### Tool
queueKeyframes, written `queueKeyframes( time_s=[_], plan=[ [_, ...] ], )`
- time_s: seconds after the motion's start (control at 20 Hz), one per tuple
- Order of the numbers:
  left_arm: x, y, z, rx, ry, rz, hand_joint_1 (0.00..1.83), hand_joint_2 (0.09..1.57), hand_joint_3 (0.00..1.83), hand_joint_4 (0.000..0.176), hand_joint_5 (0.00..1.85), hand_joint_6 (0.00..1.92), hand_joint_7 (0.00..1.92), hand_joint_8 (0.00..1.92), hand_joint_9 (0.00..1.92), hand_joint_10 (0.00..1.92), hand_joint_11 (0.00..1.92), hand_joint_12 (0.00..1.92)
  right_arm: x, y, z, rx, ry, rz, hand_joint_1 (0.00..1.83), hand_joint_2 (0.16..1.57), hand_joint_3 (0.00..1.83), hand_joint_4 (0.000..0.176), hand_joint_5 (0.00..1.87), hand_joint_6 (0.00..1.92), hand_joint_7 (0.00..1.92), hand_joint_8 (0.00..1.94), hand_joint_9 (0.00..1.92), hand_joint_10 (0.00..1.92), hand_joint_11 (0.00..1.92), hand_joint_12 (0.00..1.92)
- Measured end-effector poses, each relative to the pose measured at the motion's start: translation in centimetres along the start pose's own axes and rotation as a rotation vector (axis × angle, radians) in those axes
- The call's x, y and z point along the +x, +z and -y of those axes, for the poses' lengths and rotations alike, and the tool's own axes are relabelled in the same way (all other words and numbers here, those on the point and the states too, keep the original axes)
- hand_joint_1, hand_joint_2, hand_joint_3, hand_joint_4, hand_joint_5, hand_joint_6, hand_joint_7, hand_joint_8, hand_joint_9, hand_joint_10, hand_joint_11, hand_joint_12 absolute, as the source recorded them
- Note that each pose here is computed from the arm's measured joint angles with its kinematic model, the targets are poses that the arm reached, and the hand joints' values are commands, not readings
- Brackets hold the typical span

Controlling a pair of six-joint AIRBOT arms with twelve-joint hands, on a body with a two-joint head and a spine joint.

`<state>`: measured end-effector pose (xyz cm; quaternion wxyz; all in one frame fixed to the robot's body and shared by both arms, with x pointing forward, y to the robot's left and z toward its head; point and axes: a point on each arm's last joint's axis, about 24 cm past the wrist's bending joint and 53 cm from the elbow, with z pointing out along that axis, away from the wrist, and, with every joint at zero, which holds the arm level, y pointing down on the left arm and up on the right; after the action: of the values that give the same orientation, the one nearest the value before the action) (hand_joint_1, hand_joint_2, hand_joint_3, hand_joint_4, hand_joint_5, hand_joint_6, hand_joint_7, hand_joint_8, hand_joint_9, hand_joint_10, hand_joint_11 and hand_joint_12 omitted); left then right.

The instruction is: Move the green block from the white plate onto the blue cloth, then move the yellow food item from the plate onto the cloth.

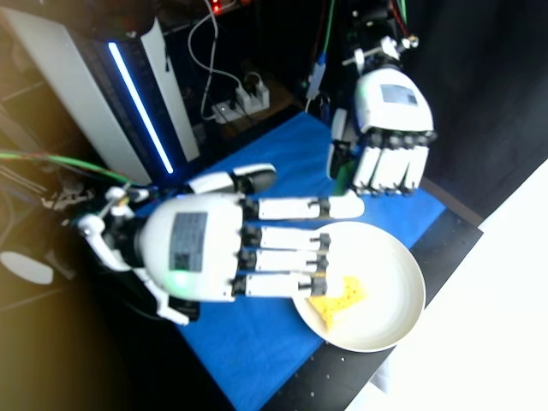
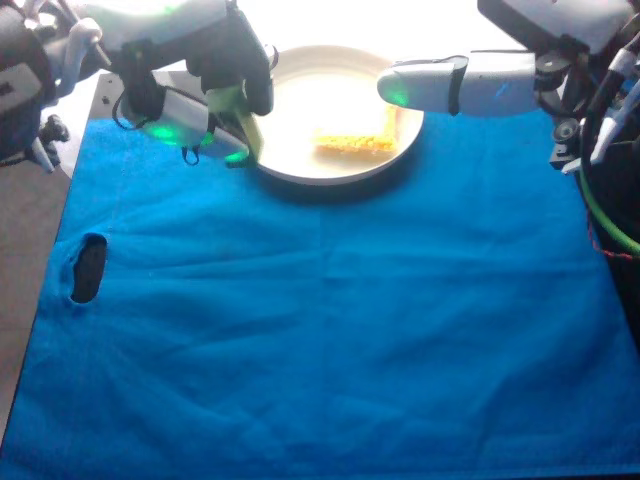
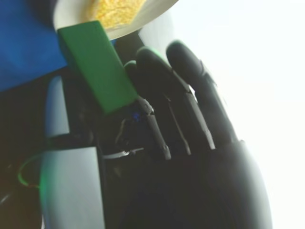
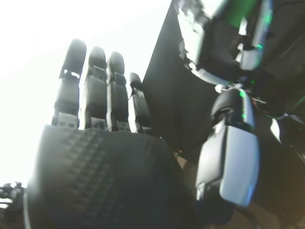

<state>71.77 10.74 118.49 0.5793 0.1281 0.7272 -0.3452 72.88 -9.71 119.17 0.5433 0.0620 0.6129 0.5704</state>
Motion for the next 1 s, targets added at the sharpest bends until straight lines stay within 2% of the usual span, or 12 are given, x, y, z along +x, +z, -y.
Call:
queueKeyframes(
  time_s=[0.1,0.15,0.25,0.35,0.4,0.45,0.55,0.6,0.7,0.75,0.85,1.0],
  plan=[
    [1.4,-0.5,0.4,0.012,0.002,-0.025,1.28,1.07,0.0,0.0,1.16,0.41,1.08,1.08,1.04,1.0,0.81,1.5,0.0,0.0,0.0,0.001,0.002,0.001,0.47,1.02,0.0,0.124,0.18,0.01,0.35,0.01,0.28,0.01,0.0,0.78],
    [2.0,-0.7,0.3,0.011,0.005,-0.039,1.28,1.08,0.0,0.0,1.14,0.43,1.06,1.11,0.99,1.12,0.77,1.6,0.1,0.0,0.0,0.0,0.003,0.0,0.44,1.0,0.0,0.121,0.18,0.0,0.34,0.0,0.28,0.0,0.0,0.78],
    [2.9,-0.9,0.3,0.01,0.008,-0.06,1.27,1.09,0.0,0.0,1.14,0.43,1.02,1.19,0.92,1.22,0.69,1.66,0.1,0.0,0.1,0.004,0.004,0.0,0.41,0.99,0.0,0.089,0.17,0.0,0.32,0.0,0.29,0.0,0.0,0.8],
    [3.3,-1.2,0.6,0.018,0.014,-0.069,1.17,1.08,0.0,0.0,1.08,0.79,0.94,1.24,0.81,1.61,0.6,1.9,0.2,-0.1,0.3,0.007,0.004,-0.002,0.45,0.98,0.0,0.058,0.15,0.0,0.31,0.0,0.31,0.01,0.02,0.83],
    [3.5,-1.4,0.6,0.019,0.015,-0.074,1.17,1.09,0.0,0.0,1.05,0.85,0.92,1.3,0.8,1.71,0.62,1.92,0.2,-0.1,0.3,0.007,0.004,-0.003,0.47,1.01,0.0,0.056,0.15,0.0,0.3,0.0,0.31,0.0,0.01,0.86],
    [3.9,-1.6,0.8,0.024,0.015,-0.082,1.15,1.09,0.0,0.0,1.04,0.88,0.89,1.5,0.82,1.88,0.72,1.92,0.2,-0.1,0.3,0.008,0.004,-0.003,0.5,1.07,0.0,0.058,0.16,0.0,0.29,0.0,0.31,0.0,0.03,0.86],
    [4.6,-1.8,1.0,0.026,0.015,-0.098,1.16,1.07,0.0,0.0,1.08,0.82,0.92,1.66,0.93,1.92,0.91,1.92,0.2,-0.1,0.3,0.008,0.005,-0.001,0.52,1.09,0.0,0.055,0.14,0.0,0.28,0.0,0.3,0.0,0.04,0.86],
    [4.9,-1.9,1.0,0.028,0.014,-0.103,1.17,1.07,0.0,0.0,1.09,0.79,0.91,1.58,0.88,1.92,0.85,1.92,0.3,-0.1,0.3,0.008,0.006,-0.002,0.55,1.09,0.0,0.071,0.14,0.0,0.3,0.0,0.27,0.0,0.01,0.82],
    [5.2,-2.0,0.8,0.024,0.015,-0.11,1.18,1.06,0.0,0.0,1.11,0.76,0.94,1.82,1.02,1.92,1.02,1.92,0.4,-0.2,0.4,0.008,0.007,-0.004,0.5,1.04,0.0,0.068,0.13,0.0,0.27,0.0,0.28,0.01,0.05,0.83],
    [5.2,-2.1,0.7,0.022,0.013,-0.11,1.18,1.05,0.0,0.0,1.12,0.74,0.97,1.88,1.1,1.92,1.1,1.92,0.4,-0.2,0.4,0.01,0.006,-0.006,0.48,0.94,0.0,0.084,0.13,0.0,0.26,0.0,0.27,0.0,0.02,0.93],
    [5.6,-2.3,0.5,0.019,0.009,-0.118,1.19,1.05,0.0,0.0,1.12,0.74,0.95,1.64,0.95,1.92,0.92,1.92,0.5,-0.2,0.6,0.015,0.007,-0.007,0.5,0.92,0.0,0.081,0.14,0.0,0.27,0.0,0.27,0.0,0.0,0.89],
    [6.1,-2.4,0.3,0.014,0.006,-0.129,1.19,1.03,0.0,0.0,1.17,0.65,1.05,1.91,1.19,1.92,1.2,1.92,0.6,-0.2,0.5,0.011,0.009,-0.007,0.51,0.86,0.0,0.089,0.13,0.0,0.25,0.0,0.25,0.0,0.0,0.84]
  ],
)
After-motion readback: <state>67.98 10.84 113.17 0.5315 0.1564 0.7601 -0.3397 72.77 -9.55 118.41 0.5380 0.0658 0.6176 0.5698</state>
